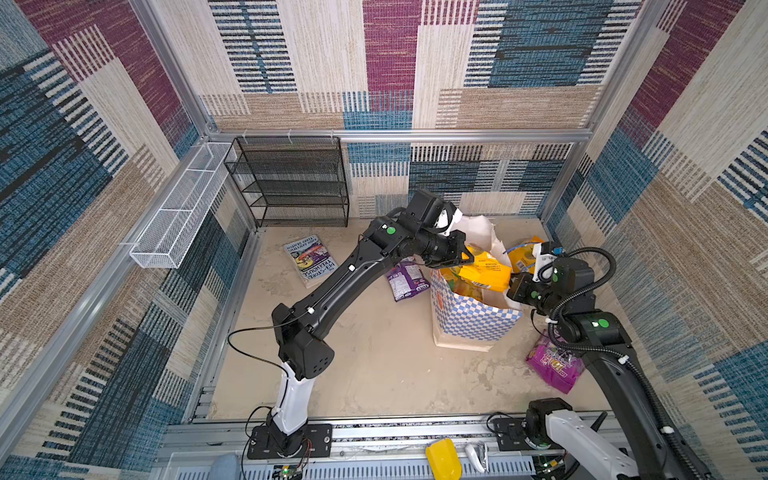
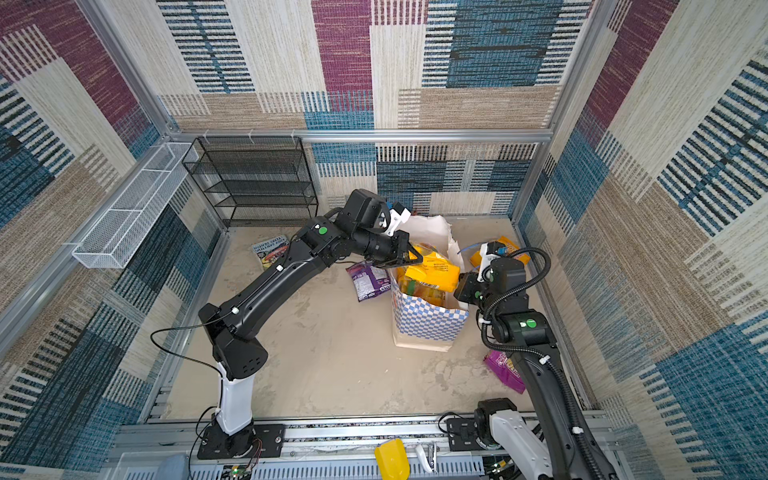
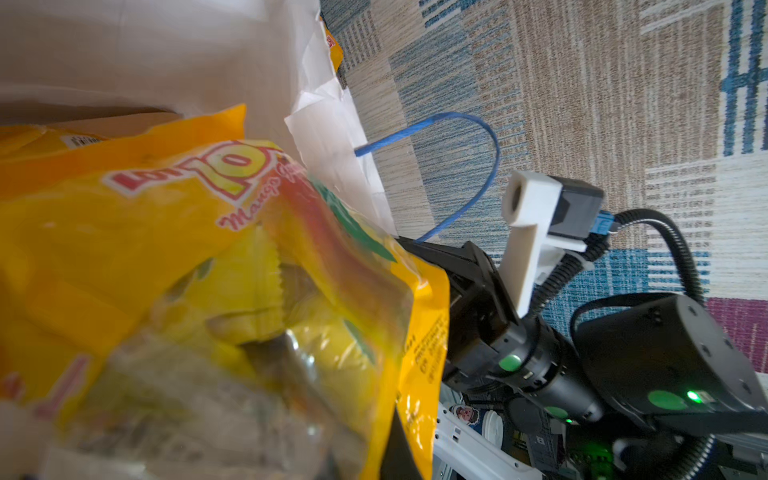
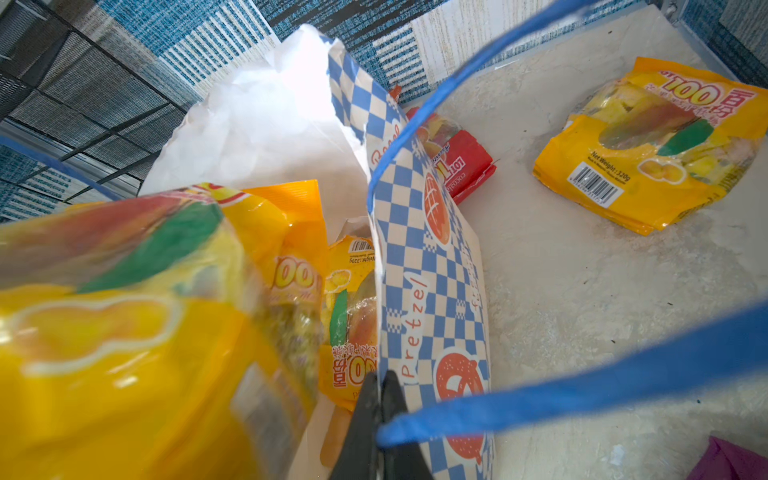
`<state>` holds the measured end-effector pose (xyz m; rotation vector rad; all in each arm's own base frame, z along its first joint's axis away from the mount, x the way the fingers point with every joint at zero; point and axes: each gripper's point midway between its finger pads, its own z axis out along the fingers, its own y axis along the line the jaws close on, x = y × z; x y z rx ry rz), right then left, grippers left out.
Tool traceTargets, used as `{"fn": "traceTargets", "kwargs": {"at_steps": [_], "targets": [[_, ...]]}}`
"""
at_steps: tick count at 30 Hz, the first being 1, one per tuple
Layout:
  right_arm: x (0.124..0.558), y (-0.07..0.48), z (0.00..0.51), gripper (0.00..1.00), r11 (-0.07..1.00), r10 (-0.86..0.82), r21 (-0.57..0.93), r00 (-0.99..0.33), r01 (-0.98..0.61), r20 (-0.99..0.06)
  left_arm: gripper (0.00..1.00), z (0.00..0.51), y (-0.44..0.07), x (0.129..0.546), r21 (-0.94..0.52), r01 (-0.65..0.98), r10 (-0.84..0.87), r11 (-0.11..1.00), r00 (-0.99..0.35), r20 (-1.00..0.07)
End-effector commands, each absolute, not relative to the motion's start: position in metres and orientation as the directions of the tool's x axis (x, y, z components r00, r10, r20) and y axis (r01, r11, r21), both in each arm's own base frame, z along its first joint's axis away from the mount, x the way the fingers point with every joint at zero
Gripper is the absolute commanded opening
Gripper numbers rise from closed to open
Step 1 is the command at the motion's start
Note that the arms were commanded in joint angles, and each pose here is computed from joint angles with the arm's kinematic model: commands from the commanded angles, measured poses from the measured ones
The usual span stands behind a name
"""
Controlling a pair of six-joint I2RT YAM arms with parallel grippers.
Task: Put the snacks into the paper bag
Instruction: 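Lower the gummy bag into the paper bag and open the left gripper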
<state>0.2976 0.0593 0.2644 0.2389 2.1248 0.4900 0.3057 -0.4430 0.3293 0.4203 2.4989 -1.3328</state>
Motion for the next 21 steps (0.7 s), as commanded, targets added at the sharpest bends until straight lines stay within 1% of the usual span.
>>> {"fn": "traceTargets", "kwargs": {"at_steps": [1, 4, 8, 12, 15, 16, 20, 21], "targets": [[0.300, 0.062, 0.271, 0.00, 0.898, 0.349, 0.438, -0.546, -0.038, -0.762, 0.00, 0.348, -0.453, 0.302, -0.784, 0.448, 0.151, 0.430, -0.892, -0.427], [0.300, 0.062, 0.273, 0.00, 0.898, 0.350, 0.439, -0.544, -0.038, -0.763, 0.00, 0.337, -0.456, 0.302, -0.786, 0.439, 0.170, 0.435, -0.897, -0.407], [0.300, 0.062, 0.277, 0.00, 0.896, 0.352, 0.441, -0.537, -0.043, -0.767, 0.00, 0.329, -0.463, 0.296, -0.799, 0.434, 0.209, 0.416, -0.901, -0.380], [0.300, 0.063, 0.280, 0.00, 0.895, 0.352, 0.443, -0.534, -0.049, -0.769, 0.00, 0.316, -0.465, 0.293, -0.776, 0.443, 0.225, 0.449, -0.897, -0.381], [0.299, 0.064, 0.283, 0.00, 0.894, 0.350, 0.444, -0.530, -0.057, -0.773, 0.00, 0.307, -0.469, 0.288, -0.785, 0.425, 0.243, 0.451, -0.905, -0.351], [0.299, 0.064, 0.284, 0.00, 0.894, 0.350, 0.445, -0.528, -0.058, -0.773, 0.01, 0.308, -0.469, 0.288, -0.786, 0.422, 0.244, 0.452, -0.906, -0.347], [0.298, 0.065, 0.284, 0.00, 0.890, 0.354, 0.451, -0.524, -0.064, -0.775, 0.24, 0.318, -0.465, 0.280, -0.751, 0.462, 0.240, 0.472, -0.887, -0.394], [0.298, 0.065, 0.284, 0.00, 0.889, 0.356, 0.453, -0.523, -0.065, -0.774, 0.27, 0.319, -0.462, 0.283, -0.733, 0.469, 0.225, 0.493, -0.883, -0.413]]}}
